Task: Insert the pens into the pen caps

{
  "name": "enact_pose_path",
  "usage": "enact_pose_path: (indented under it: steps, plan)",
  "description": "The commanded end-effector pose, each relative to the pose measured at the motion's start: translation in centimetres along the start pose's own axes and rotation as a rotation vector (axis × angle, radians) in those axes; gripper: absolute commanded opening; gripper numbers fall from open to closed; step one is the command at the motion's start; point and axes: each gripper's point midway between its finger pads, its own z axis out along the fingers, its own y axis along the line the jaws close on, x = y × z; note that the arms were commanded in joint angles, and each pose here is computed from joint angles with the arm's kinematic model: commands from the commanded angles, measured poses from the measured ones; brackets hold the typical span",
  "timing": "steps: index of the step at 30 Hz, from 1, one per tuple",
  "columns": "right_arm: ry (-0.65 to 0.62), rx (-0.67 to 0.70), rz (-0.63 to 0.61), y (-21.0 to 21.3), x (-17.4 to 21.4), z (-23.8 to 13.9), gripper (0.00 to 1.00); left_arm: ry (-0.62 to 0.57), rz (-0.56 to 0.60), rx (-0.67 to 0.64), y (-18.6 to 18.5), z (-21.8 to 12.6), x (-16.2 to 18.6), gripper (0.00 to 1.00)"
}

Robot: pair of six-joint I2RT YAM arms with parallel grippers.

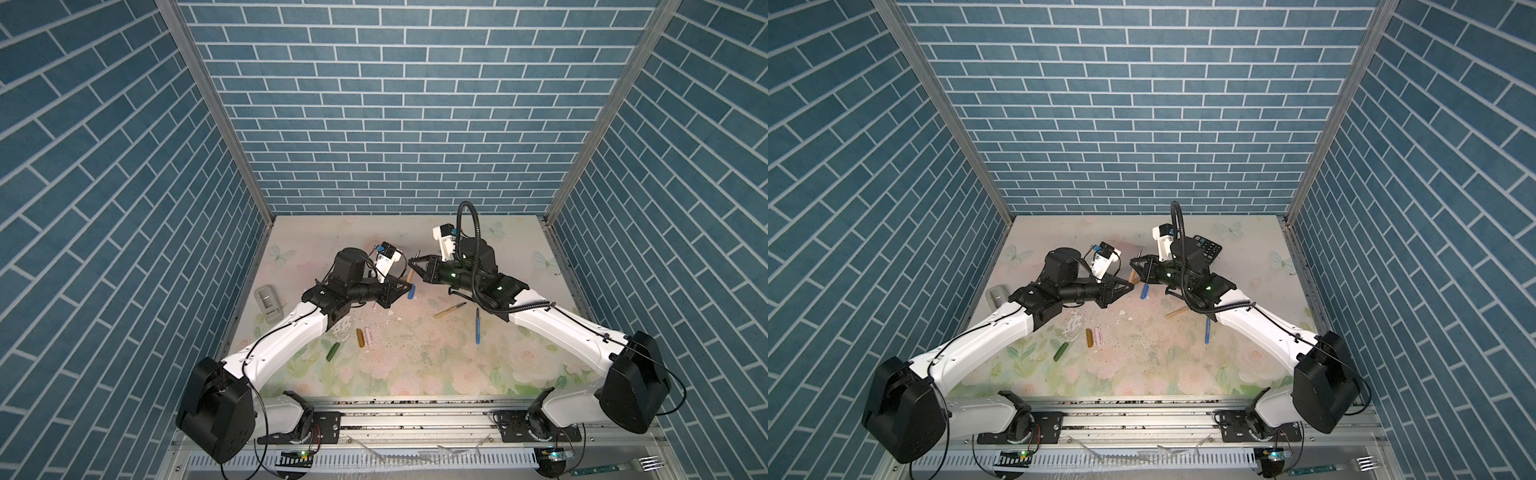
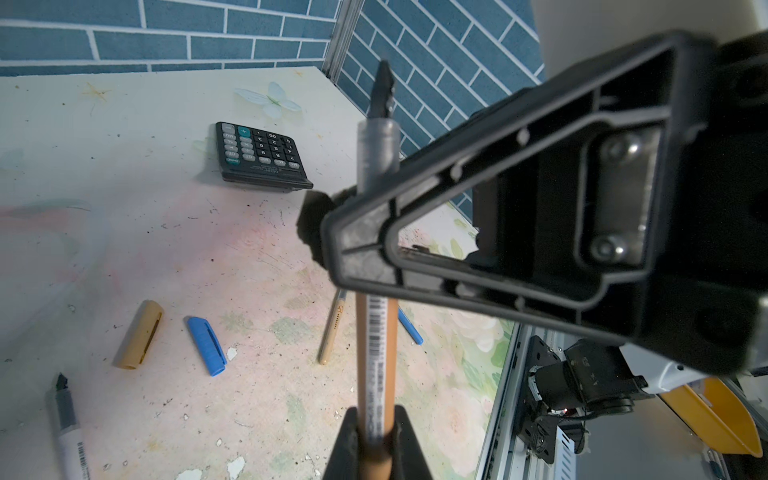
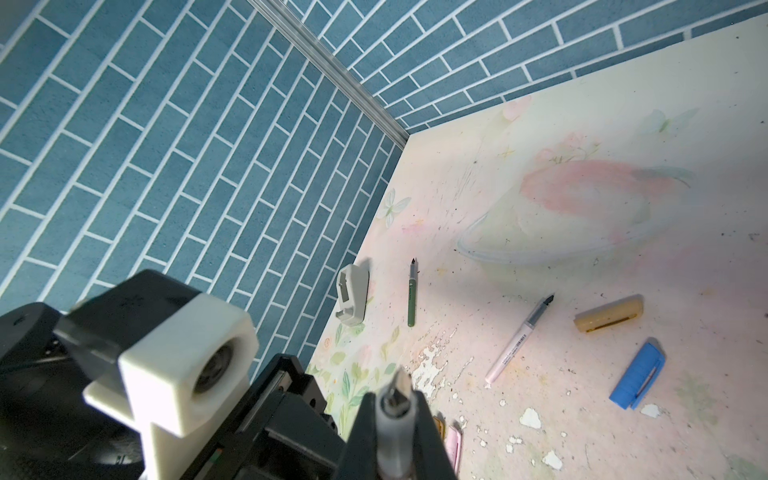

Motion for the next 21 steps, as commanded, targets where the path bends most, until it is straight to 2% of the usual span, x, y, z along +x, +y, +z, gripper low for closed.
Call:
enact_pose_path:
  steps: [1, 2, 4, 7, 10, 14, 18, 21]
  plan:
    - [0.003, -0.040, 0.042, 0.7, 0.2, 0.2, 0.00, -0.031, 0.029, 0.012, -0.4, -0.2, -0.6, 0.06]
    - [0.002, -0.041, 0.043, 0.8, 0.2, 0.1, 0.01, -0.031, 0.029, 0.010, -0.4, -0.2, -0.6, 0.03]
    - [0.000, -0.044, 0.045, 0.9, 0.0, 0.1, 0.09, -0.037, 0.033, 0.010, -0.5, -0.3, -0.7, 0.00]
    - [-0.008, -0.036, 0.041, 1.2, -0.3, -0.5, 0.31, -0.048, 0.041, -0.022, -0.1, -0.6, -0.9, 0.00]
    - [-0.032, 0.012, 0.023, 1.2, -1.0, -1.8, 0.38, -0.068, 0.049, -0.140, 1.6, -1.4, -1.2, 0.00]
    - [-0.035, 0.127, 0.005, 0.1, -1.2, -3.7, 0.37, -0.142, 0.024, -0.342, 4.9, -3.8, -2.2, 0.00]
    - [0.038, 0.209, -0.003, -1.2, 0.3, -3.9, 0.22, -0.208, 0.003, -0.504, 7.3, -6.8, -3.2, 0.00]
    - [0.139, 0.279, -0.005, -2.6, 2.9, -2.3, 0.15, -0.267, 0.003, -0.630, 8.4, -9.3, -3.7, 0.00]
